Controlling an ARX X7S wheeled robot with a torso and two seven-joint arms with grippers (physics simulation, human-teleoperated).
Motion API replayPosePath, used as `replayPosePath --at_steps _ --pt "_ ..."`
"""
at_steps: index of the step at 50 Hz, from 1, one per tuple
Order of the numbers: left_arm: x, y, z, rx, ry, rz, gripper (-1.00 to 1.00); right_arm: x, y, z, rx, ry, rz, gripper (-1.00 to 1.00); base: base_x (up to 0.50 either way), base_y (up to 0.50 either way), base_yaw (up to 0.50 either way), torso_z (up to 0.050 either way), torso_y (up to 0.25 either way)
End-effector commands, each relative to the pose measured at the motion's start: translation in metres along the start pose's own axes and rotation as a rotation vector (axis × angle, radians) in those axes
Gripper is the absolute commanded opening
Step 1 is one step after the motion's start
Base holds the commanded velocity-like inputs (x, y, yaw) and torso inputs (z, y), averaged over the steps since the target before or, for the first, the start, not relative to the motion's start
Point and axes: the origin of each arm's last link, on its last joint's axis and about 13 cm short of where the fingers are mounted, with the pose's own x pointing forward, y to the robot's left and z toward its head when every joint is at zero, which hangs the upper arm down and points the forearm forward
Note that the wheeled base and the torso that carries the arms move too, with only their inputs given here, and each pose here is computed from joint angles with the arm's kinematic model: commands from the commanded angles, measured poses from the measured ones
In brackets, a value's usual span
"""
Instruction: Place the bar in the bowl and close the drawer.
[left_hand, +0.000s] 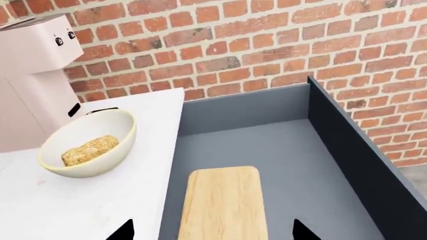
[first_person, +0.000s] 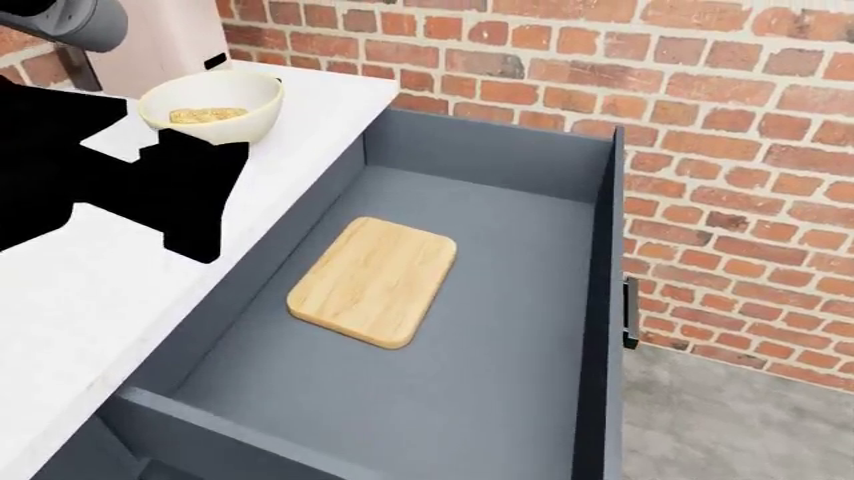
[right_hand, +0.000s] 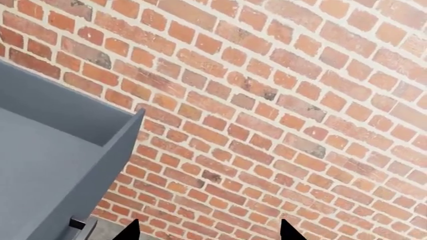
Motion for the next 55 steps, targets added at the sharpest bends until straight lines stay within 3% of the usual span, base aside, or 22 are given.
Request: replayPosePath --at_steps 1,22,36,55 --pt "0.001 0.002 0.007 0.013 0.007 0.011 1.00 0.012 -0.004 0.007 0.040 0.050 -0.018 1.00 0.00 0.00 0.00 0.000 0.000" --pt "0.002 0.004 0.010 0.010 0.005 0.021 1.00 0.036 0.002 -0.014 0.157 0.222 0.029 1.00 0.00 0.00 0.00 0.000 0.000" --pt "0.006 0.005 0.009 0.006 0.016 0.017 1.00 0.052 0.018 -0.048 0.304 0.369 0.106 1.00 0.00 0.00 0.00 0.000 0.000" --pt "0.012 0.004 0.007 0.005 0.028 0.011 1.00 0.039 0.010 -0.085 0.429 0.429 0.104 1.00 0.00 0.00 0.00 0.000 0.000"
